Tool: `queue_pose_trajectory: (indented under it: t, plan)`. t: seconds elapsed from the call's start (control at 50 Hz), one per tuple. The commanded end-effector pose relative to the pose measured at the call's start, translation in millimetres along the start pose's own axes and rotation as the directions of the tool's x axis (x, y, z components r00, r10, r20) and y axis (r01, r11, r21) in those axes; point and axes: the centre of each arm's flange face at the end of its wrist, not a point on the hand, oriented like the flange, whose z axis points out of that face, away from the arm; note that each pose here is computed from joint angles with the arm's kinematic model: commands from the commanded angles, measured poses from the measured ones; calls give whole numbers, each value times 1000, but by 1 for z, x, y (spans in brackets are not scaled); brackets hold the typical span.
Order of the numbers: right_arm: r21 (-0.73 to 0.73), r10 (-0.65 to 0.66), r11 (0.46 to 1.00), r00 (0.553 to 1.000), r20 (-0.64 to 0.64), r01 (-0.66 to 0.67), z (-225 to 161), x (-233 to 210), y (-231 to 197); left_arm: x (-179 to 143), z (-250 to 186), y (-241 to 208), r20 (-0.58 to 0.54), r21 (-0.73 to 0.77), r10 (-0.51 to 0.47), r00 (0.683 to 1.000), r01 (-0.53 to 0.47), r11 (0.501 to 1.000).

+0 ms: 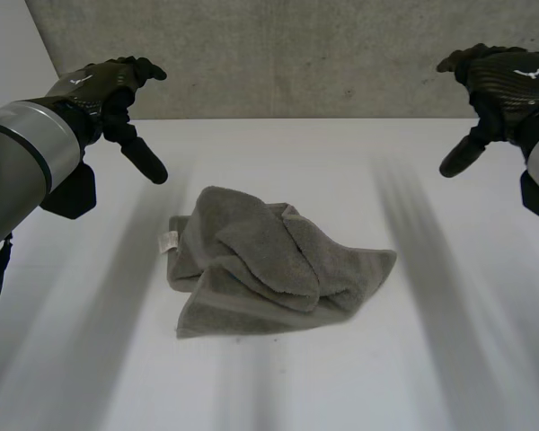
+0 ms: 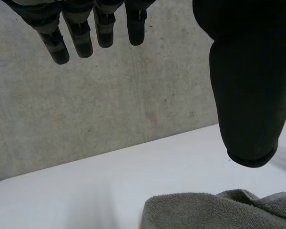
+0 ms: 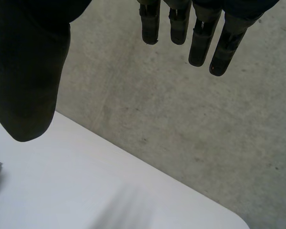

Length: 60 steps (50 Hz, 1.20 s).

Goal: Fold the towel.

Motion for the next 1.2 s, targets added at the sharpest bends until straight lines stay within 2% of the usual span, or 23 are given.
queue_pose_trajectory:
  t: [0.02, 0.32, 0.38, 0.42, 0.44, 0.48, 0.58, 0.66, 0.76, 0.86, 0.94, 0.98, 1.02, 1.04, 1.08, 1.1, 1.12, 1.14, 1.16, 1.18, 1.2]
  plan:
    - [-36, 11, 999, 1000, -28, -12, -1, 11, -4, 2, -3, -2, -5, 5, 0, 1000, 0, 1000]
    - [-59, 7, 998, 1000, 14, -7, -1, 4, 4, 4, 5, 4, -19, 11, 13, 1000, -13, 1000]
    - [-97, 20, 995, 997, 77, -12, 5, -2, 17, 3, 23, 20, -19, -3, 19, 1000, -19, 1000]
    - [-145, 42, 989, 984, 170, -18, 16, -14, 36, 1, 45, 39, -14, -20, 27, 1000, -28, 999]
    - [-145, 43, 989, 984, 171, -18, 16, -14, 36, 1, 45, 39, -14, -20, 27, 1000, -28, 999]
    - [-170, 72, 985, 968, 242, -31, 26, -23, 48, -5, 69, 61, -5, -39, 58, 998, -58, 998]
    - [-248, 137, 967, 938, 319, -57, 38, -50, 75, -15, 99, 99, 1, -88, 141, 990, -141, 986]
    - [-303, 196, 949, 919, 342, -90, 43, -68, 92, -17, 119, 139, -41, -137, 200, 979, -204, 969]
    - [-410, 290, 903, 886, 362, -128, 47, -95, 128, -15, 127, 172, -118, -185, 202, 972, -222, 957]
    - [-461, 304, 881, 871, 385, -104, 43, -116, 150, -12, 130, 189, -171, -197, 191, 967, -223, 955]
    - [-472, 292, 877, 883, 368, -93, 43, -120, 158, -11, 138, 186, -165, -146, 198, 966, -222, 964]
    - [-455, 267, 886, 900, 345, -88, 46, -119, 156, -11, 141, 181, -164, -120, 202, 966, -222, 968]
    - [-368, 208, 926, 930, 302, -87, 61, -112, 136, -10, 144, 175, -161, -89, 206, 965, -223, 971]
    - [-367, 207, 926, 931, 302, -87, 61, -112, 136, -9, 147, 165, -153, -51, 211, 965, -221, 974]
    - [-221, 151, 971, 948, 279, -90, 79, -102, 97, -8, 150, 153, -142, -5, 218, 966, -221, 975]
    - [-220, 151, 971, 948, 279, -90, 79, -102, 97, -6, 151, 134, -128, 46, 222, 966, -218, 975]
    - [-119, 121, 989, 954, 273, -91, 86, -97, 68, -4, 150, 108, -107, 109, 224, 969, -213, 971]
    - [-4, 90, 996, 960, 264, -92, 90, -92, 36, -4, 150, 108, -106, 110, 224, 969, -213, 971]
    - [-3, 90, 996, 960, 264, -92, 90, -92, 36, -3, 146, 80, -78, 174, 218, 973, -202, 964]
    - [107, 72, 989, 965, 250, -101, 91, -86, 5, -3, 146, 80, -78, 175, 218, 973, -202, 964]
    - [108, 72, 989, 966, 250, -101, 91, -86, 4, -1, 138, 53, -54, 236, 202, 978, -184, 954]
